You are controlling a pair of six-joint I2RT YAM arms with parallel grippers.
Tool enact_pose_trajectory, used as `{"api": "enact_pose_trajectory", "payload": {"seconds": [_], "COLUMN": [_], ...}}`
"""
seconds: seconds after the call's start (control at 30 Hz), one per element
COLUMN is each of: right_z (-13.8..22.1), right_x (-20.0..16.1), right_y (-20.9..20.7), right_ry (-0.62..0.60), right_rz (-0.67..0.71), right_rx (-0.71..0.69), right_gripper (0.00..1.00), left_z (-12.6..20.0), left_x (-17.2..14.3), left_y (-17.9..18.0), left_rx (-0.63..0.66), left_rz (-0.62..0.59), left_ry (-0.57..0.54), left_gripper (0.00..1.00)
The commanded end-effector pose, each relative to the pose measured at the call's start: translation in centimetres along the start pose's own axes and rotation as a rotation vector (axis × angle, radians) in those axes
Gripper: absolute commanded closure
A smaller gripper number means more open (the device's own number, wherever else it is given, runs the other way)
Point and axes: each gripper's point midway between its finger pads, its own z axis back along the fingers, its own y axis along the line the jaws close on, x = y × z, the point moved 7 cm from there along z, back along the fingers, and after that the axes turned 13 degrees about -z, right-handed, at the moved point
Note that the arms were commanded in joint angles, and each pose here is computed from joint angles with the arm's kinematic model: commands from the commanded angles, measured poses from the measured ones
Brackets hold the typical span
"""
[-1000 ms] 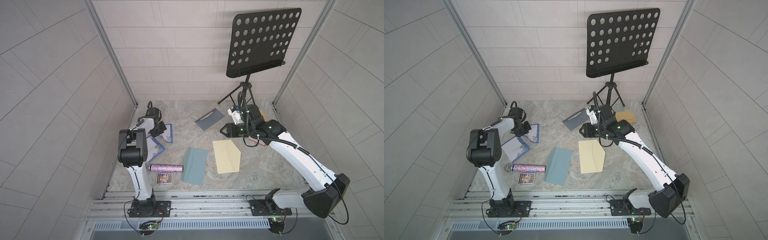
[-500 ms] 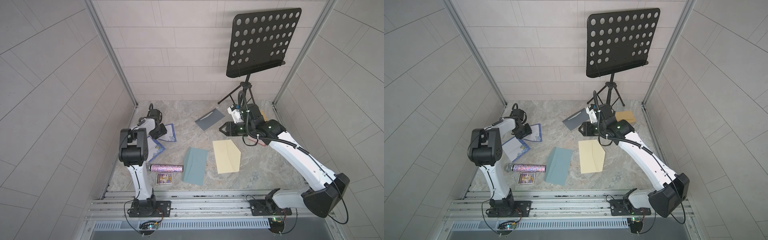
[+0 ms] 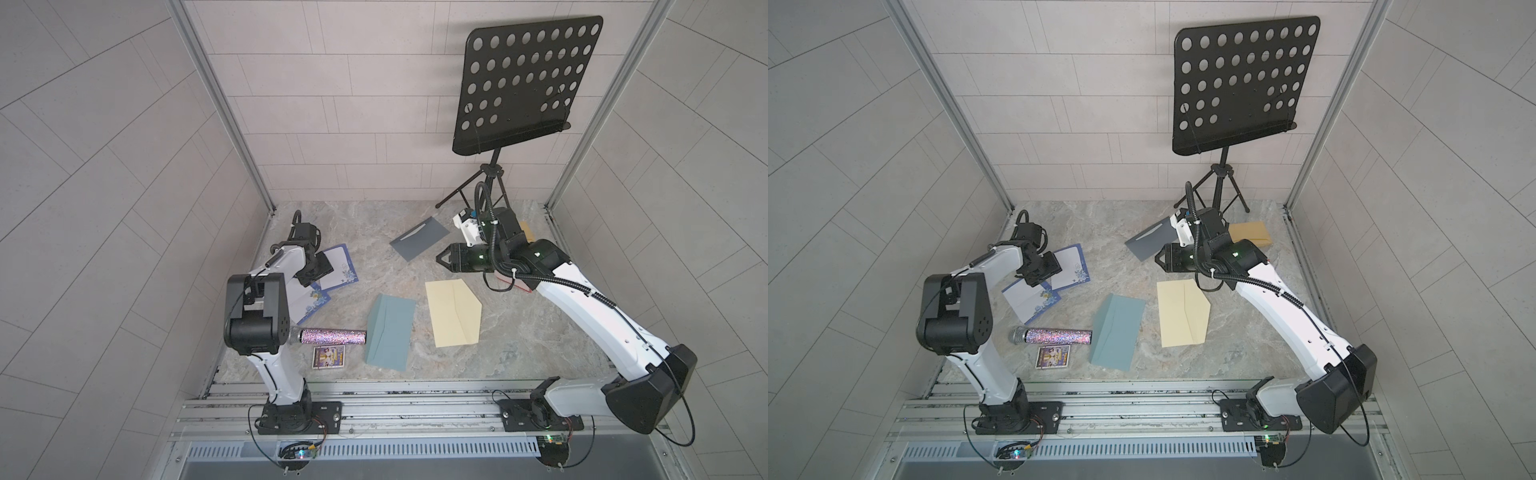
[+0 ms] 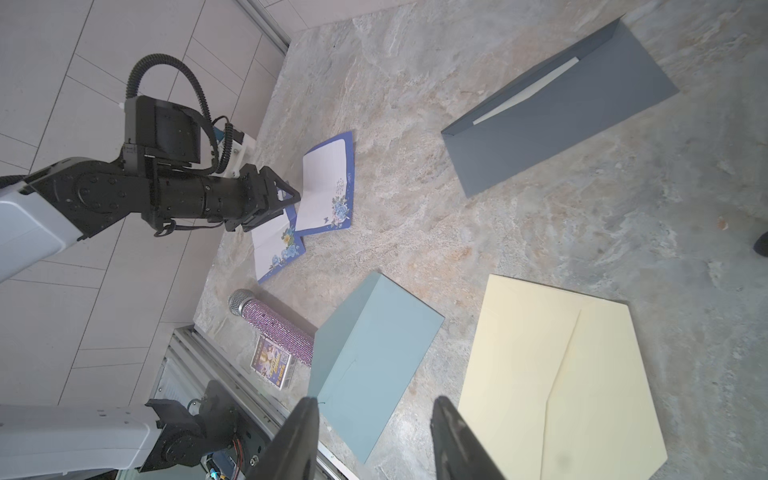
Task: Take the letter paper out of the envelope
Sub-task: Place the letter paper at the center of the board, then pick up the envelope from the center of the board.
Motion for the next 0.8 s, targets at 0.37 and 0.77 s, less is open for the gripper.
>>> {"api": "enact_pose_trajectory", "payload": {"seconds": [0.37,0.77], "right_z": [-2.5,-11.9], "right_x": [1.9,6.3], "right_y": [-4.3,-7.1], "right_ry": [-0.169,-0.285], "right_rz": [-0.251,-0.504], "right_rx": [-0.026,-0.120], "right_gripper": [0.53,0.52], "left_z": [4.9,7.1], "left_x": [-2.6,-3.3], "left_y": [-12.4,-17.4], "left_rx": [-0.324,-0.421], "left_rz": [-0.164,-0.205], "left_ry": [-0.086,-0.114], "left_gripper": [0.43,0.43]}}
